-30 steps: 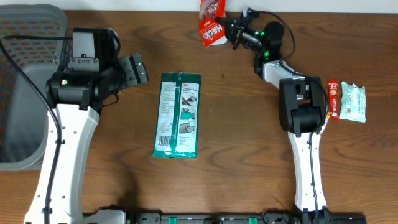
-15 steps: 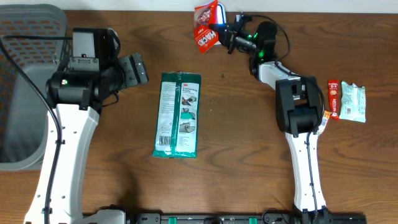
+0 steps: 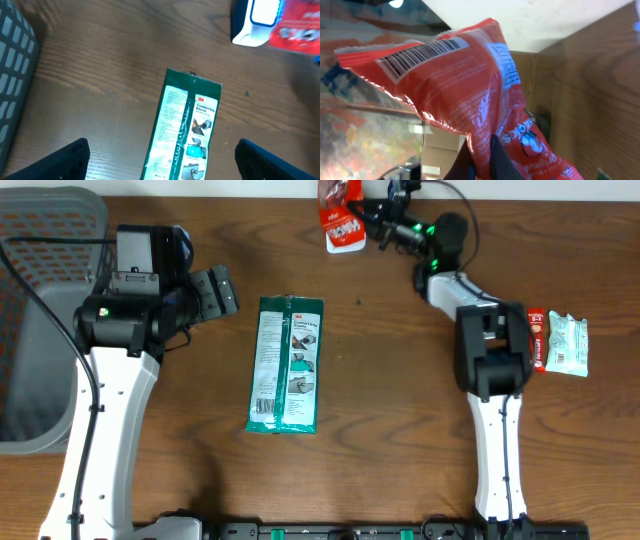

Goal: Scan the item barcode
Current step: 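Carry the red bag to the right edge and release it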

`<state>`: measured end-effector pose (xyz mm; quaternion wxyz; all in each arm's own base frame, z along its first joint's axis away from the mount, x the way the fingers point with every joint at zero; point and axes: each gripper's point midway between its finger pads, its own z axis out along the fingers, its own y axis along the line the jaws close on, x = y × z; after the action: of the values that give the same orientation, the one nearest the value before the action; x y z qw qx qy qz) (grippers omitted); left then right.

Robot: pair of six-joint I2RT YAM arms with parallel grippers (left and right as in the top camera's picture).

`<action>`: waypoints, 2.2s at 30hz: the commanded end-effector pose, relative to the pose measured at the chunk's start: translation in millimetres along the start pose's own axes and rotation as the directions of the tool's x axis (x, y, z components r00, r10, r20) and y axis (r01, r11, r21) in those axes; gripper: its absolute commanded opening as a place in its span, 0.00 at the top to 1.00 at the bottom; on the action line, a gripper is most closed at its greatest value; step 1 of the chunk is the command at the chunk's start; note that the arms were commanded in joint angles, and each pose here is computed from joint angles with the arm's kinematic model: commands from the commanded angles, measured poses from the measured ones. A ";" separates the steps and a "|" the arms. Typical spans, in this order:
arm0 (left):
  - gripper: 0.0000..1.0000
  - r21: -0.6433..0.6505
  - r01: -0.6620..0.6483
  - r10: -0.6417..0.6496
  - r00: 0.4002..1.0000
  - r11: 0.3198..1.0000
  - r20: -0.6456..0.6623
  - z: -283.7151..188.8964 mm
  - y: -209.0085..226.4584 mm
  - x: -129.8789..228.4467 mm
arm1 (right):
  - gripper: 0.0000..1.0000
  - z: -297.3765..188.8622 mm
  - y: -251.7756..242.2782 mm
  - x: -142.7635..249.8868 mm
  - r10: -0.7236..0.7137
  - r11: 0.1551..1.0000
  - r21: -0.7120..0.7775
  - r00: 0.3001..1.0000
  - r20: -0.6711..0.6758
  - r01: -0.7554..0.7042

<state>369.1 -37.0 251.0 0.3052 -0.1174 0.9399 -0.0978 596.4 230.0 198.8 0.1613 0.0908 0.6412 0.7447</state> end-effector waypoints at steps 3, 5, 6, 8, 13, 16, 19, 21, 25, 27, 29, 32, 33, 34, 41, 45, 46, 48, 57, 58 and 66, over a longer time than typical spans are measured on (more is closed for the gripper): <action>0.07 -0.007 -0.007 0.007 1.000 1.000 0.006 -1.0 2.1 -1.6 | 0.99 -14.5 119.2 -3.0 -0.335 0.941 0.061 0.942 0.011 0.334; 0.07 -0.007 -0.007 0.007 1.000 1.000 0.006 -1.0 2.1 -1.6 | 0.99 -31.9 127.7 -3.9 -0.398 0.903 0.182 0.918 0.007 0.390; 0.07 -0.007 -0.007 0.007 1.000 1.000 0.006 -1.0 2.1 -1.6 | 0.99 -42.3 130.1 -2.5 -0.419 0.883 0.233 0.908 -0.001 0.407; 0.07 -0.007 -0.006 0.006 1.000 1.000 0.006 -1.0 2.1 -1.6 | 0.99 -67.6 129.9 2.2 -0.441 0.841 0.339 0.897 -0.021 0.422; 0.07 -0.007 -0.006 0.006 1.000 1.000 0.006 -1.0 2.1 -1.6 | 0.99 -176.6 104.4 12.0 -0.457 0.599 0.714 0.887 -0.067 0.363; 0.07 -0.007 -0.007 0.007 1.000 1.000 0.006 -1.0 2.1 -1.6 | 0.99 -270.5 70.9 24.0 -0.380 0.273 0.931 0.916 -0.127 0.243; 0.07 -0.007 -0.007 0.007 1.000 1.000 0.006 -1.0 2.1 -1.6 | 0.99 -351.0 47.5 44.5 -0.236 -0.043 0.993 0.965 -0.117 0.110; 0.07 -0.007 -0.007 0.007 1.000 1.000 0.006 -1.0 2.1 -1.6 | 0.99 -390.2 38.9 56.5 -0.165 -0.202 0.978 0.982 -0.089 0.054; 0.07 -0.007 -0.007 0.007 1.000 1.000 0.006 -1.0 2.1 -1.6 | 0.99 -435.8 24.3 66.2 -0.118 -0.373 0.928 0.992 -0.054 0.006; 0.07 -0.007 -0.007 0.007 1.000 1.000 0.006 -1.0 2.1 -1.6 | 0.99 -447.3 15.3 68.2 -0.113 -0.397 0.918 0.993 -0.040 -0.008; 0.07 -0.007 -0.007 0.007 1.000 1.000 0.006 -1.0 2.1 -1.6 | 0.99 -454.1 3.1 68.9 -0.115 -0.398 0.917 0.993 -0.029 -0.020; 0.07 -0.007 -0.007 0.007 1.000 1.000 0.006 -1.0 2.1 -1.6 | 0.87 -464.5 -11.3 70.2 -0.121 -0.406 0.913 0.993 -0.014 -0.037; 0.07 -0.007 -0.007 0.007 1.000 1.000 0.006 -1.0 2.1 -1.6 | 0.81 -466.8 -14.2 71.1 -0.121 -0.405 0.913 0.993 -0.009 -0.041; 0.07 -0.007 -0.007 0.007 1.000 1.000 0.006 -1.0 2.1 -1.6 | 0.73 -469.3 -16.5 71.9 -0.120 -0.406 0.913 0.993 -0.005 -0.045; 0.07 -0.007 -0.007 0.007 1.000 1.000 0.006 -1.0 2.1 -1.6 | 0.11 -479.7 -12.9 77.4 -0.105 -0.409 0.911 0.994 0.021 -0.063; 0.07 -0.007 -0.006 0.006 1.000 1.000 0.006 -1.0 2.1 -1.6 | 0.03 -468.6 2.3 81.1 -0.102 -0.365 0.927 0.994 0.049 -0.083; 0.07 -0.007 -0.007 0.007 1.000 1.000 0.006 -1.0 2.1 -1.6 | 0.01 -462.0 6.8 82.7 -0.097 -0.335 0.939 0.994 0.051 -0.081; 0.07 -0.007 -0.007 0.007 1.000 1.000 0.006 -1.0 2.1 -1.6 | 0.01 -443.9 15.1 85.2 -0.086 -0.242 0.967 0.995 0.053 -0.072; 0.07 -0.007 -0.007 0.007 1.000 1.000 0.006 -1.0 2.1 -1.6 | 0.27 -394.9 3.5 135.9 0.129 0.033 0.995 0.988 0.086 -0.091; 0.07 -0.007 -0.007 0.007 1.000 1.000 0.006 -1.0 2.1 -1.6 | 0.30 -395.7 -0.7 139.2 0.141 0.029 0.995 0.986 0.088 -0.093; 0.07 -0.007 -0.007 0.007 1.000 1.000 0.006 -1.0 2.1 -1.6 | 0.36 -425.6 -49.6 163.4 0.174 -0.166 0.974 0.968 0.183 -0.154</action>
<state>369.0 -37.0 250.6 0.3047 -0.1173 0.9401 -0.0977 310.7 -92.5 75.6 -0.0617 0.2364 0.9676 0.0634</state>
